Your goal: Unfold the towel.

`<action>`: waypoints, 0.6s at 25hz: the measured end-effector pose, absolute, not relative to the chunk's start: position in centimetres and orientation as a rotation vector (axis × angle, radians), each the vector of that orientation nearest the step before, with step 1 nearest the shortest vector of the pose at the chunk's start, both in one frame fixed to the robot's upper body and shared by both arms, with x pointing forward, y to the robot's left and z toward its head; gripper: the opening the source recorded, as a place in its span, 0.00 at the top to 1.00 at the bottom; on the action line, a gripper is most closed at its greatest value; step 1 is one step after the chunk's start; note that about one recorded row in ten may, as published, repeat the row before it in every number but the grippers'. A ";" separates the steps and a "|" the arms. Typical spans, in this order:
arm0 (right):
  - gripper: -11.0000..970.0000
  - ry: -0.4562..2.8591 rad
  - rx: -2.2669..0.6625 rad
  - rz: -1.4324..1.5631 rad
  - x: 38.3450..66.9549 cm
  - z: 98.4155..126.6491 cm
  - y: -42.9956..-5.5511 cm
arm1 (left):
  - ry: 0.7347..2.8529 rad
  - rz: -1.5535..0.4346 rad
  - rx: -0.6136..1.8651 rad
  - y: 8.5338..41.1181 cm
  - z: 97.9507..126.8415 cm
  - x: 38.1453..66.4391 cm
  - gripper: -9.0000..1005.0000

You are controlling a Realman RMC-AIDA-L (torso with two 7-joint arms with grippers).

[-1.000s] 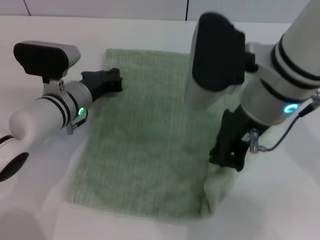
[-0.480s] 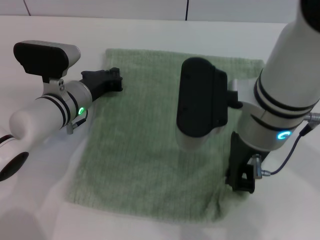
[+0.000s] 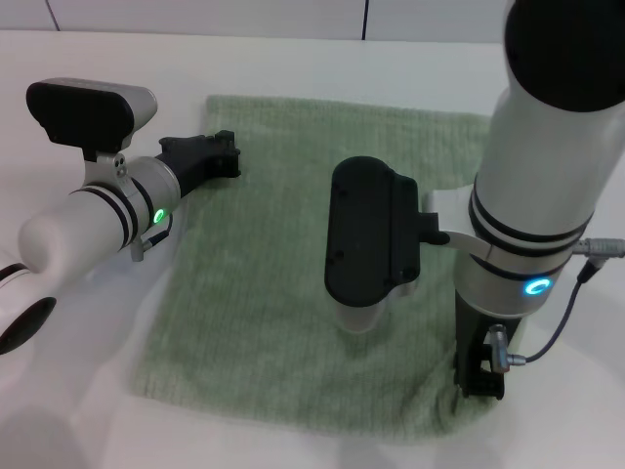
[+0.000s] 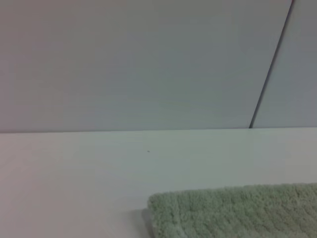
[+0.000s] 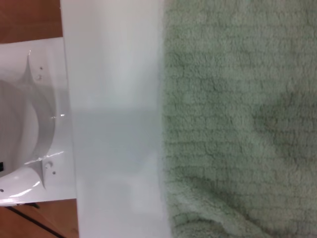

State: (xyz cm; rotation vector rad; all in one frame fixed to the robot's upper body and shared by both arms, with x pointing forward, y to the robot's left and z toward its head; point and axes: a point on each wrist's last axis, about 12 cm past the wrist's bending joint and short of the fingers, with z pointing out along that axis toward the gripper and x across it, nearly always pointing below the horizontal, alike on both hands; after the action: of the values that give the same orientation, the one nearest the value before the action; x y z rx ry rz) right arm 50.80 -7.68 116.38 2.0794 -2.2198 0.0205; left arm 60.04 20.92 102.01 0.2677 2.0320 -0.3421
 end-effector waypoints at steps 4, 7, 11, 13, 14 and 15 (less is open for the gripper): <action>0.89 -2.188 2.098 0.053 50.8 116.3 -7.2 | 2.029 -0.344 0.268 20.9 102.0 60.0 0.99; 0.88 -2.159 2.117 0.081 50.8 116.3 -6.9 | 2.026 -0.347 0.268 20.9 102.1 60.0 0.99; 0.79 -2.145 2.140 0.104 51.0 116.6 -6.6 | 2.027 -0.347 0.266 21.0 102.0 60.0 0.99; 0.74 -2.149 2.146 0.111 51.1 116.8 -6.6 | 2.027 -0.346 0.266 21.0 102.0 60.0 0.99; 0.74 -2.162 2.154 0.116 51.3 117.0 -6.6 | 2.027 -0.346 0.266 21.0 102.0 60.0 0.99; 0.74 -2.184 2.169 0.130 51.7 117.4 -6.6 | 2.027 -0.346 0.266 21.0 102.0 59.9 0.99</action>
State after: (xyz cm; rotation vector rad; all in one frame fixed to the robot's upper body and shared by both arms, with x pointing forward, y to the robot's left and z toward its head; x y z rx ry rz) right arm 51.69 -6.56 117.36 2.1687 -2.1839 0.1300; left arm 59.95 20.97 101.99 0.2657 2.0271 -0.3464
